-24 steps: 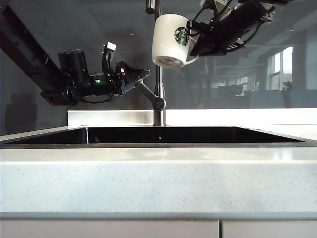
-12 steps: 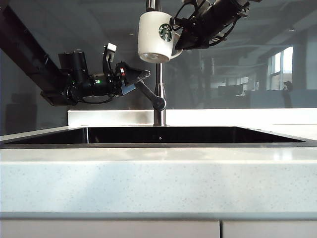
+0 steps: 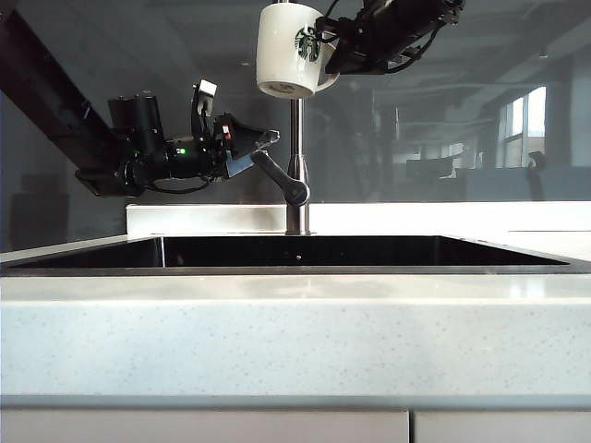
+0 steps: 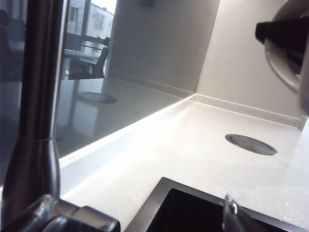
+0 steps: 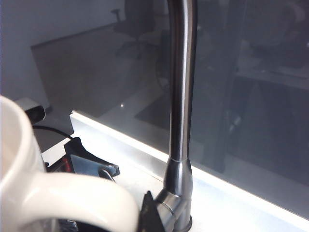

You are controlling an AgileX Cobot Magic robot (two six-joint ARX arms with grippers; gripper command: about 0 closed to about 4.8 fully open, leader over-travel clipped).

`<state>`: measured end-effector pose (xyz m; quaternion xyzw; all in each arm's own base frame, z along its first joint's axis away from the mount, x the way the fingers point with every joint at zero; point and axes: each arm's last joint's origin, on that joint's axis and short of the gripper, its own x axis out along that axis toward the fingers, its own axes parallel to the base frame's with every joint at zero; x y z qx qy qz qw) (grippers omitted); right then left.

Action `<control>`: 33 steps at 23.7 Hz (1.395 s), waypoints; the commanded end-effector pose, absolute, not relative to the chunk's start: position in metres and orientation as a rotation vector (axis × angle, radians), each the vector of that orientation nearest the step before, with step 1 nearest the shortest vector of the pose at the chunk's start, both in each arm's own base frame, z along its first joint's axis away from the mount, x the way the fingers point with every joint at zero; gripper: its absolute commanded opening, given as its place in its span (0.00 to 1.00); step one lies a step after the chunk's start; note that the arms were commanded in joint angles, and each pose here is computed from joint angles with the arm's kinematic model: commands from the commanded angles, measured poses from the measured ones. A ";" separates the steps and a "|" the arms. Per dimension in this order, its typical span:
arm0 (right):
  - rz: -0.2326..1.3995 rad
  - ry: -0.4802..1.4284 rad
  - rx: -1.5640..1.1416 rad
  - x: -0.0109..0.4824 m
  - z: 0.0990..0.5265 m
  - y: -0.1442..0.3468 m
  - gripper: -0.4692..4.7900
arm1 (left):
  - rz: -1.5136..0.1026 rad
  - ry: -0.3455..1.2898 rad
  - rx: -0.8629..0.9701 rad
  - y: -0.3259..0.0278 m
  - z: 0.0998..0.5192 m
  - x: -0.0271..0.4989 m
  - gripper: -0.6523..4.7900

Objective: Pick up the mug next to the sink, go to the faucet to get some water, pour the water into the sink, and finally put the mug back to its place.

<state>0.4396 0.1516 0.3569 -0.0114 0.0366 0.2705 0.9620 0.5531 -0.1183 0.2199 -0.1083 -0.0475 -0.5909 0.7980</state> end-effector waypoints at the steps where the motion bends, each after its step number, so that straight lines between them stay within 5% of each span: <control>1: 0.564 -0.025 -0.007 0.434 0.376 0.154 0.08 | -1.343 -0.068 -0.240 -0.120 0.226 0.550 1.00; 10: 0.567 -0.025 -0.007 0.434 0.376 0.155 0.08 | -1.458 0.059 -0.334 -0.121 0.229 0.545 1.00; 33: 0.567 -0.026 -0.007 0.434 0.376 0.155 0.08 | -1.459 0.065 -0.355 -0.120 0.231 0.544 1.00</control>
